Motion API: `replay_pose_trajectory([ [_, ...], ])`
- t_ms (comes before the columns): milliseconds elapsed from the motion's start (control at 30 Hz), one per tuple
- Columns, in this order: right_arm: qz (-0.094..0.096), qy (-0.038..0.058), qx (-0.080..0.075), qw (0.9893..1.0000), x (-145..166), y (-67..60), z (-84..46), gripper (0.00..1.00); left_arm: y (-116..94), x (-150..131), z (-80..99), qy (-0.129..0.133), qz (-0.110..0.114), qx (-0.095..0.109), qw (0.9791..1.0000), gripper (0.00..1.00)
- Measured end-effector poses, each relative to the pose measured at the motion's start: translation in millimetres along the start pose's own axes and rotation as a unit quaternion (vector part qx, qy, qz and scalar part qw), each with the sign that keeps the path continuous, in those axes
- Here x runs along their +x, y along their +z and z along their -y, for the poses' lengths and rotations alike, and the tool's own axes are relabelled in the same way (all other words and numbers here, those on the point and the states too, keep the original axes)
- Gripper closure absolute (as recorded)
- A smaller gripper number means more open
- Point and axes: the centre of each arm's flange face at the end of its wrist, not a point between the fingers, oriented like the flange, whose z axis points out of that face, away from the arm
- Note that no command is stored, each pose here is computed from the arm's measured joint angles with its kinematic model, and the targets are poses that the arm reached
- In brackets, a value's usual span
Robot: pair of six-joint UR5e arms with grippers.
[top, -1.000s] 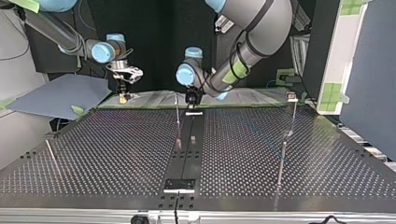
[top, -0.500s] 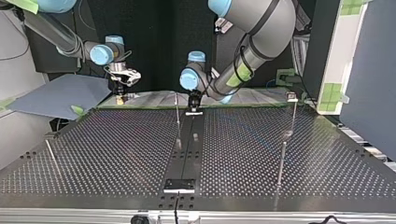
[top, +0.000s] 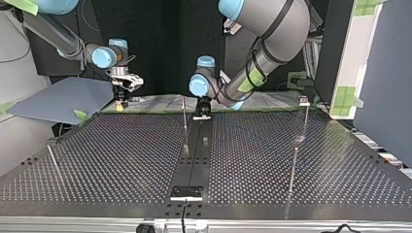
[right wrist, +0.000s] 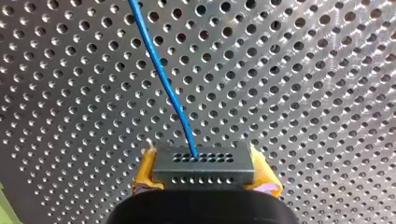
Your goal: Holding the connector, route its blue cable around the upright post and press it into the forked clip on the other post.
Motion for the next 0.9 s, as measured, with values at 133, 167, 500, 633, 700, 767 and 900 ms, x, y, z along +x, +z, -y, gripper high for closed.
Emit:
replay_pose_trajectory([
  [133, -0.001, 0.0000, 0.000, 1.0000, 0.6, 0.8, -0.2, 1.00, 0.3, 0.2, -1.0, 0.001, -0.003, 0.001, 1.0000, 0.75],
  [167, -0.001, 0.0001, 0.000, 1.0000, 0.6, 0.9, -0.1, 1.00, 0.2, 0.3, -0.9, 0.001, -0.004, 0.002, 1.0000, 0.61],
  [500, -0.001, 0.0003, 0.006, 1.0000, 0.6, 1.1, 0.9, 1.00, -5.9, 4.9, 4.3, 0.022, -0.026, 0.023, 0.9991, 0.24],
  [633, 0.000, 0.0004, 0.009, 1.0000, 0.6, 1.2, 1.5, 1.00, -8.6, 7.1, 4.5, 0.040, -0.041, 0.033, 0.9978, 0.00],
  [700, 0.000, 0.0004, 0.011, 0.9999, 0.5, 1.2, 2.0, 1.00, -10.3, 8.5, 4.0, 0.052, -0.050, 0.036, 0.9968, 0.00],
  [767, 0.001, 0.0005, 0.013, 0.9999, 0.3, 1.0, 2.8, 1.00, -12.7, 10.1, 4.5, 0.064, -0.058, 0.039, 0.9955, 0.00],
  [900, 0.002, 0.0005, 0.015, 0.9999, -0.1, 0.5, 4.5, 1.00, -18.6, 13.4, 5.8, 0.088, -0.073, 0.040, 0.9926, 0.00],
])
